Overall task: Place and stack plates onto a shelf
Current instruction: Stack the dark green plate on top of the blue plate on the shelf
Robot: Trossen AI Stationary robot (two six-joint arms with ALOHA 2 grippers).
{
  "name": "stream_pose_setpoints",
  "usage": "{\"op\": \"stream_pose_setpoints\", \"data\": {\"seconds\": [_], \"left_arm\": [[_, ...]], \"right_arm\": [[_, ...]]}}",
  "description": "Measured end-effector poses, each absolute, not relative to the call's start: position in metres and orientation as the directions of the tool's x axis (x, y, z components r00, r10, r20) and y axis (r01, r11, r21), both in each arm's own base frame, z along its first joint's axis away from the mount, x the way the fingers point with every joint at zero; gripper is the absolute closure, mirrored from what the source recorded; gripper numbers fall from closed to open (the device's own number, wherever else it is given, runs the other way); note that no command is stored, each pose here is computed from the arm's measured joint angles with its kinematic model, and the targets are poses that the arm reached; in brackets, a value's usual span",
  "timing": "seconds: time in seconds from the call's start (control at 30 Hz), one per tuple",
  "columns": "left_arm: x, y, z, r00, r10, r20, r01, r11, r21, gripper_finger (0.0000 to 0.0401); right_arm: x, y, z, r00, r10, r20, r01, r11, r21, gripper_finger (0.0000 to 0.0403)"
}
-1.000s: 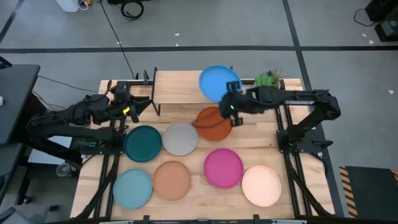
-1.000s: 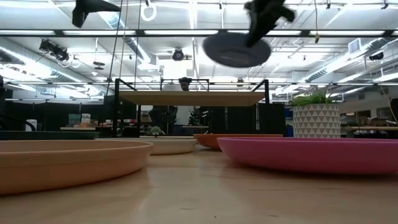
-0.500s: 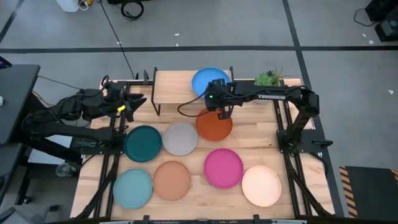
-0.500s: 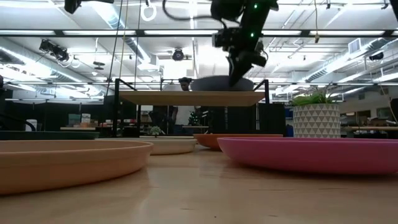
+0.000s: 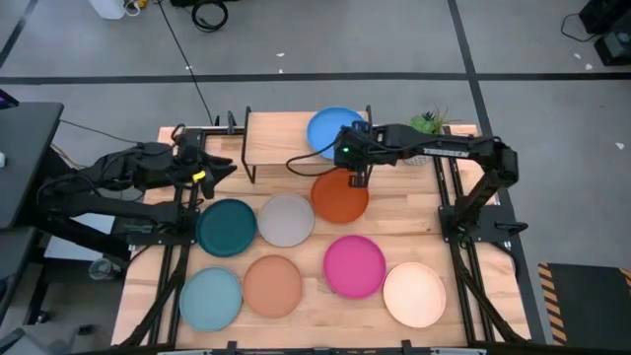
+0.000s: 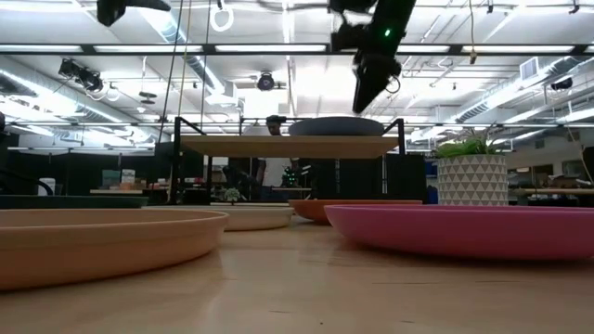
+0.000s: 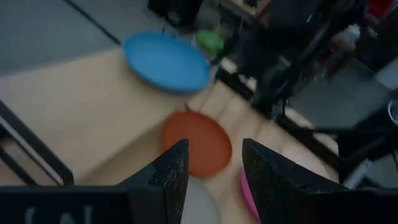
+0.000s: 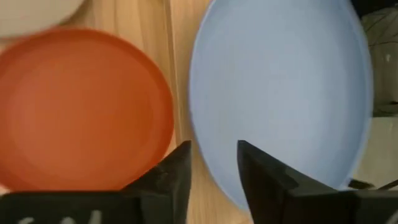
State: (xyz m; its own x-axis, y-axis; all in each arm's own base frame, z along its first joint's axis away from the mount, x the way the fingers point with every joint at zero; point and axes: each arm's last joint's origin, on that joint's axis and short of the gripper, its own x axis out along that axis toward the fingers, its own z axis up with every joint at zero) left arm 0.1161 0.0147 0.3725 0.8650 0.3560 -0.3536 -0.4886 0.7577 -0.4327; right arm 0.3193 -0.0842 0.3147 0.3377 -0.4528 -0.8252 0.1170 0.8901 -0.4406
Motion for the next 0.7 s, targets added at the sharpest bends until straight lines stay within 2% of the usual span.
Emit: {"op": "stream_pose_setpoints", "data": {"seconds": [0.2,0.37,0.5,0.6,0.7], "left_arm": [[0.127,0.009,0.349,0.784,0.211,-0.583,-0.51,0.754,-0.413,0.0237],[0.144,-0.005,0.336,0.72,0.038,-0.693,-0.453,0.782,-0.429,0.0236],[0.159,-0.024,0.323,0.634,-0.09,-0.768,-0.399,0.813,-0.425,0.0236],[0.17,-0.038,0.315,0.589,-0.1,-0.802,-0.381,0.841,-0.384,0.0236],[0.179,-0.048,0.308,0.579,-0.024,-0.815,-0.388,0.871,-0.301,0.0237]], "right_arm": [[0.294,-0.071,0.345,0.404,-0.456,-0.793,0.185,0.89,-0.417,0.0234],[0.267,-0.063,0.367,0.414,-0.499,-0.762,0.262,0.867,-0.425,0.0232],[0.249,-0.06,0.384,0.466,-0.501,-0.729,0.341,0.862,-0.374,0.0232],[0.237,-0.056,0.393,0.509,-0.475,-0.718,0.362,0.875,-0.322,0.0232],[0.228,-0.053,0.399,0.556,-0.422,-0.715,0.37,0.897,-0.242,0.0232]]}}
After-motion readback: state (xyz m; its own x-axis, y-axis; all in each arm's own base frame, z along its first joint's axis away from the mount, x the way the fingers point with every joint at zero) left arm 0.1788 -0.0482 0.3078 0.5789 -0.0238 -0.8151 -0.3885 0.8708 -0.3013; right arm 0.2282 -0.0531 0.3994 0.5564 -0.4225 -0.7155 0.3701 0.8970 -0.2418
